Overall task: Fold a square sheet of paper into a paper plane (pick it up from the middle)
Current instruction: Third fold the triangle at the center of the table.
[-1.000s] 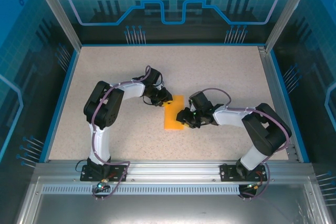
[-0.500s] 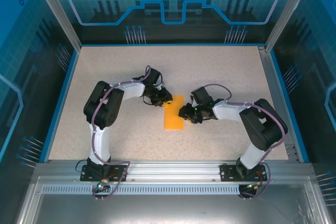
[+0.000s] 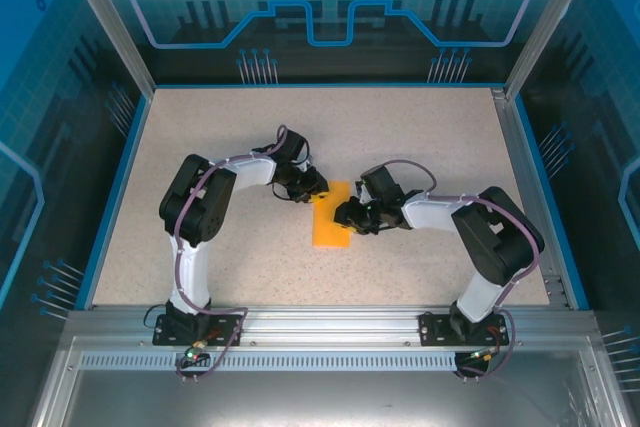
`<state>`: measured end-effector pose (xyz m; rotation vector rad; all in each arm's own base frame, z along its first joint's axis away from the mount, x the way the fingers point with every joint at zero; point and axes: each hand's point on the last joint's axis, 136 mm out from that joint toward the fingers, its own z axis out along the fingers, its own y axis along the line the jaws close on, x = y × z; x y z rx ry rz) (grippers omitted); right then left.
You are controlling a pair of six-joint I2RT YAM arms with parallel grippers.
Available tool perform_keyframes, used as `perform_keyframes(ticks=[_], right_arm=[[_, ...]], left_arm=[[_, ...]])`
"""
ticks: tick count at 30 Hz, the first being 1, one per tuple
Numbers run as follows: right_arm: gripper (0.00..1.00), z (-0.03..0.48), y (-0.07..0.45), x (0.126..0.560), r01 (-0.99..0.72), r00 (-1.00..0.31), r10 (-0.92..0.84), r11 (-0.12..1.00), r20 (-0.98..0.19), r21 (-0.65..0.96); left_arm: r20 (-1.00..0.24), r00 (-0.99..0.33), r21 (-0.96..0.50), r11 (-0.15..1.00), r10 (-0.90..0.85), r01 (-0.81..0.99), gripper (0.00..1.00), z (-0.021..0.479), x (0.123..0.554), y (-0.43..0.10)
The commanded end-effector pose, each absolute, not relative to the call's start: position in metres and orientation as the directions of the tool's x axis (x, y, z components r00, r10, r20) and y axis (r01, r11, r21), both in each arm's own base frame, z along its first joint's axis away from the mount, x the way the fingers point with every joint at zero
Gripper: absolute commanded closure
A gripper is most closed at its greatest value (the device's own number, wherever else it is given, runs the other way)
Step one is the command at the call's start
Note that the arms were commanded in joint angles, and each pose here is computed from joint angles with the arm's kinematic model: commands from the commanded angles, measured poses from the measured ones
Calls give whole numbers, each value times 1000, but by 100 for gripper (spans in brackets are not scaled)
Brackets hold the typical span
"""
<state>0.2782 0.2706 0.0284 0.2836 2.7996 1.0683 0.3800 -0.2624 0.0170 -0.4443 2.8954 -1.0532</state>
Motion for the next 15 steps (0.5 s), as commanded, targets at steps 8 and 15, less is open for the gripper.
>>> perform_keyframes(ticks=[8, 15], right_arm=[[63, 49, 272, 260, 97, -980, 188, 741, -66, 665], [54, 54, 291, 224, 151, -977, 212, 692, 2, 706]], left_arm=[[130, -953, -554, 777, -275, -300, 76, -3, 357, -245], [132, -952, -558, 773, -276, -302, 76, -3, 359, -246]])
